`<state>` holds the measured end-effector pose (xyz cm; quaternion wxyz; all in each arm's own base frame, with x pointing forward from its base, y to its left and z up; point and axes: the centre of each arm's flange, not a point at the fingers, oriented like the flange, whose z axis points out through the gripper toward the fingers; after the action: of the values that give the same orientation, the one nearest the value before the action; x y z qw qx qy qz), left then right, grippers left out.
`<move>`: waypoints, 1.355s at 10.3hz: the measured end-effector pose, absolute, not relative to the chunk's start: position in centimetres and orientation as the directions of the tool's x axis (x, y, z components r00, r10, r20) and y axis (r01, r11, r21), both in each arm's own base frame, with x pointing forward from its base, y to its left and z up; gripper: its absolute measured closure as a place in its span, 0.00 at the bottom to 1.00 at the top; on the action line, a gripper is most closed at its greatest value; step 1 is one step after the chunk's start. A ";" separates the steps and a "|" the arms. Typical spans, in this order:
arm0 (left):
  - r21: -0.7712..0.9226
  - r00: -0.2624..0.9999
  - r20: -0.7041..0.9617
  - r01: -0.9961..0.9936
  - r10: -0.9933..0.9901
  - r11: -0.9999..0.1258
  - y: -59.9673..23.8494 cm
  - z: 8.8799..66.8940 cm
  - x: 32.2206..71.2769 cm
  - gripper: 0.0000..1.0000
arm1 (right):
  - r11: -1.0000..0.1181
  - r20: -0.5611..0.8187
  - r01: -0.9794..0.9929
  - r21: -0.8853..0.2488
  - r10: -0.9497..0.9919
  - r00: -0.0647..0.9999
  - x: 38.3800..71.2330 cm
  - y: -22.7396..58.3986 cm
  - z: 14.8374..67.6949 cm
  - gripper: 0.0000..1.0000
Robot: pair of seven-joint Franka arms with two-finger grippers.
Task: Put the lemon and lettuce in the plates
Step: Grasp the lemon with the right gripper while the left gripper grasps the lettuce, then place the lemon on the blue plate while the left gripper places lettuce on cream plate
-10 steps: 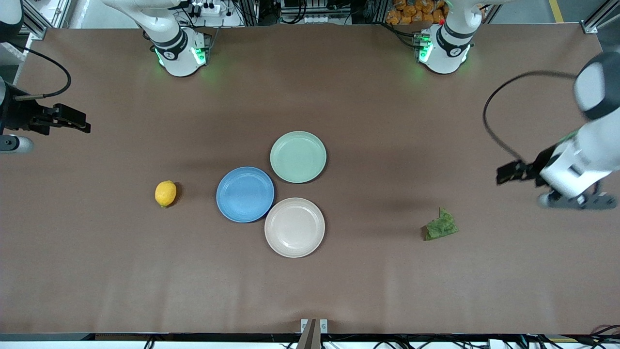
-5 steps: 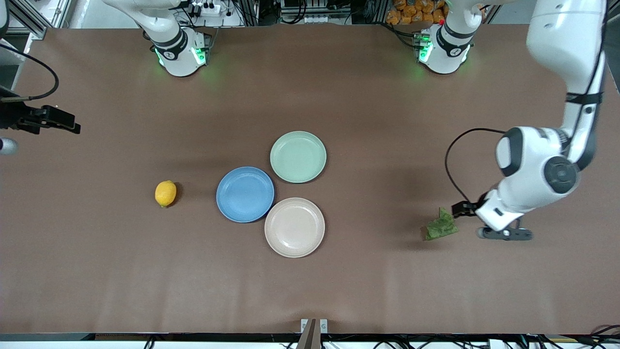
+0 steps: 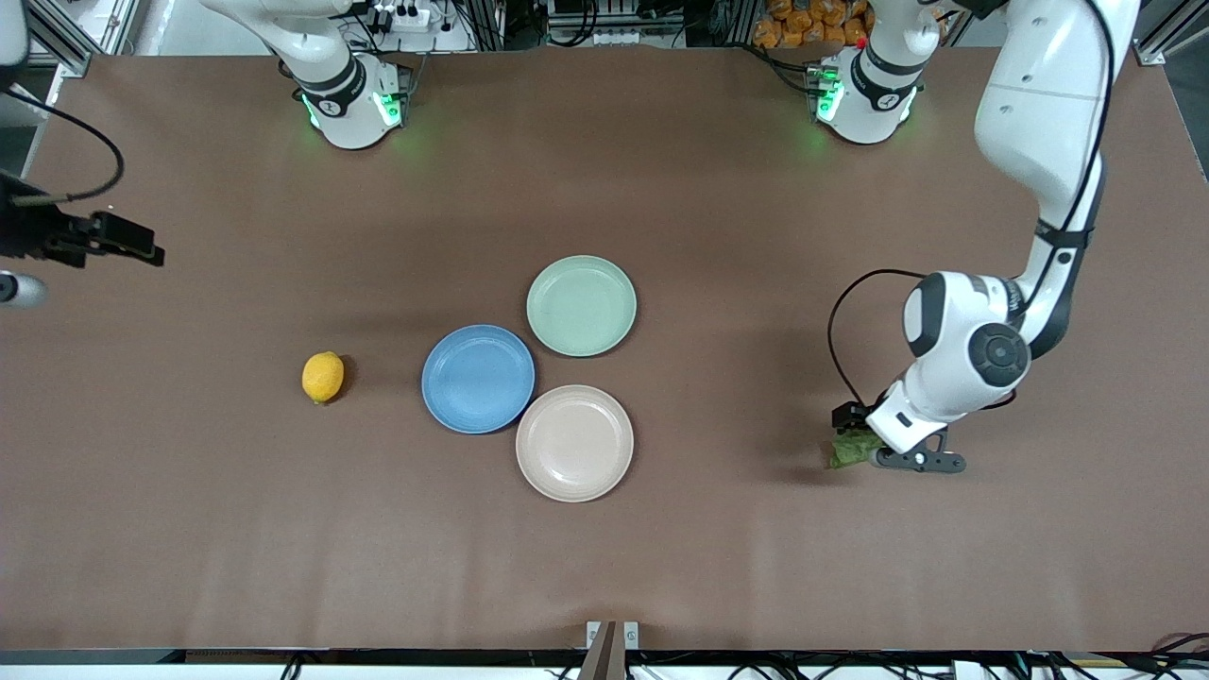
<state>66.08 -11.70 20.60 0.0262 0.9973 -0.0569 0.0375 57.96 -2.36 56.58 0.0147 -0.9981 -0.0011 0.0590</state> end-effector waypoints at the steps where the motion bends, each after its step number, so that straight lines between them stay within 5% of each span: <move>1: 0.048 0.990 0.077 -0.119 -0.115 -0.992 -12.0 20.0 66.2 0.02 | -1.000 -0.109 0.000 -0.029 0.003 0.994 59.1 -2.4 52.9 0.00; 4: 0.026 0.987 0.076 -0.147 -0.144 -0.989 -11.9 19.1 66.4 0.11 | -0.999 -0.177 -0.010 -0.030 -0.004 0.984 61.3 -2.6 39.4 0.00; 10: -0.030 0.976 0.080 -0.201 -0.202 -0.979 -11.5 18.6 66.8 0.94 | -0.993 -0.284 -0.067 -0.098 -0.037 0.958 62.6 -1.6 22.8 0.00; 14: -0.048 0.966 0.121 -0.225 -0.229 -0.973 -14.5 26.0 67.5 0.98 | -0.987 -0.322 -0.096 -0.127 -0.051 0.945 62.2 -1.2 20.2 0.00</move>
<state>67.47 -14.49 26.02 -0.0170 0.9913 -0.1144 0.0628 62.17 -1.15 20.16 0.0705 -0.9838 0.0373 0.1608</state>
